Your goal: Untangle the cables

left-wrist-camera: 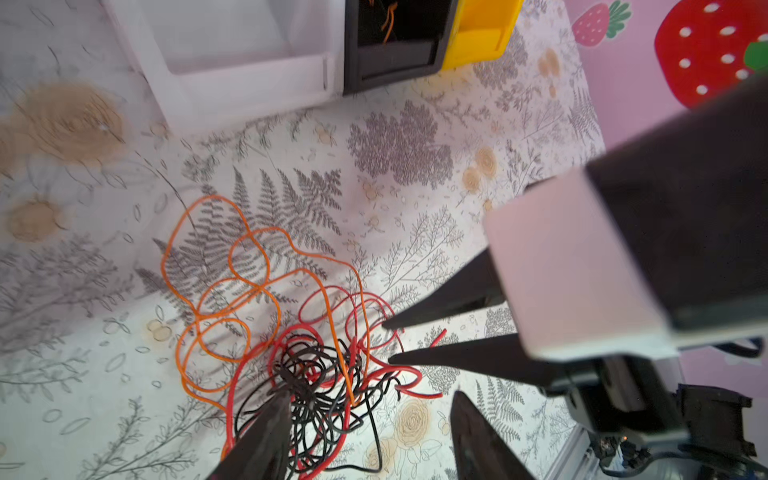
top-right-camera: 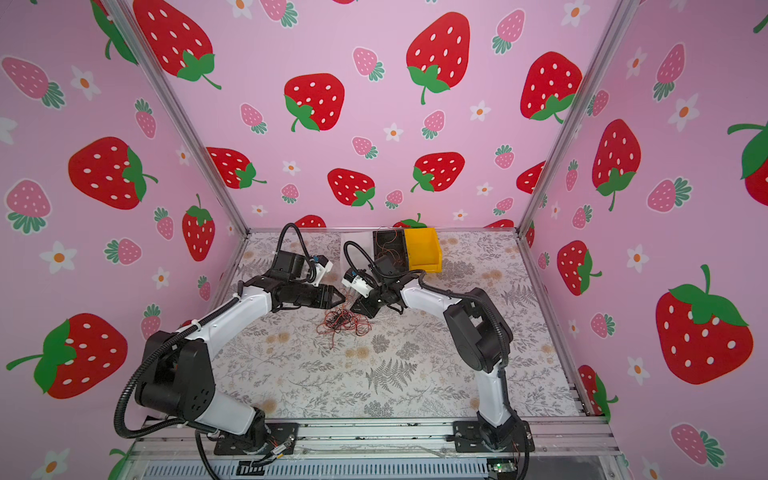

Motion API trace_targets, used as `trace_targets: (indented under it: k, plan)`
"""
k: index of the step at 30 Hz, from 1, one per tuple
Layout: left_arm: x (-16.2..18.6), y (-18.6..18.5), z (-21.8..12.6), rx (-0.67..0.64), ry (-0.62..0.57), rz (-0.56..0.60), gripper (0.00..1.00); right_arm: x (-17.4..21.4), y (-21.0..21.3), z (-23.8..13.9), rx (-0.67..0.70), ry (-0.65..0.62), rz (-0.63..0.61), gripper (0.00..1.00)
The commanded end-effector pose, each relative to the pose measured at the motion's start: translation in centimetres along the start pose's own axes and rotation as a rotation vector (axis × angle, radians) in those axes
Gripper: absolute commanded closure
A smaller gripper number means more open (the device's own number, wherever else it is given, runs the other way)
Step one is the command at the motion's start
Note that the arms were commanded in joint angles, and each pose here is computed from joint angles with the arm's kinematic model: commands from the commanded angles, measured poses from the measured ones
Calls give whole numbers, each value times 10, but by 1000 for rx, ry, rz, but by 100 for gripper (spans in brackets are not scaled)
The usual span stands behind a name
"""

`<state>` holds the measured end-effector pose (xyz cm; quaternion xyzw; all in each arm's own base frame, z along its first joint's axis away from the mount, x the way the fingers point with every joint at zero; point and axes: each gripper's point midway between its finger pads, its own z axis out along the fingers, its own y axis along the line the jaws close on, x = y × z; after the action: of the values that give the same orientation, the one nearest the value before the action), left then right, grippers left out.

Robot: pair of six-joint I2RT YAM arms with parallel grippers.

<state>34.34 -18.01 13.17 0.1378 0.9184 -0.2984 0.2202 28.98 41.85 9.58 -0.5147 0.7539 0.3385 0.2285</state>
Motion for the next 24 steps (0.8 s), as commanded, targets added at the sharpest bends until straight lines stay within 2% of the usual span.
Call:
trace_targets:
  k: [1, 5, 9, 13, 19, 24]
  plan:
    - [10, 6, 5, -12, 33, -39, 38, -12, 13, -21, -22, -4, -29, 62]
    - [15, 13, 12, -26, 56, -57, 38, -7, 22, -22, -62, 0, -22, 55]
    - [20, 16, 21, -14, 81, -80, 39, -1, 22, -20, -61, 21, -12, 53]
    - [25, 18, 27, -5, 101, -92, 42, -7, 27, -24, -78, -14, -32, 52]
    - [29, 22, 35, 0, 123, -114, 46, 16, 30, -4, -108, 84, 1, 54]
    - [31, 23, 38, 6, 131, -122, 51, 21, 23, 2, -86, 88, 5, 59]
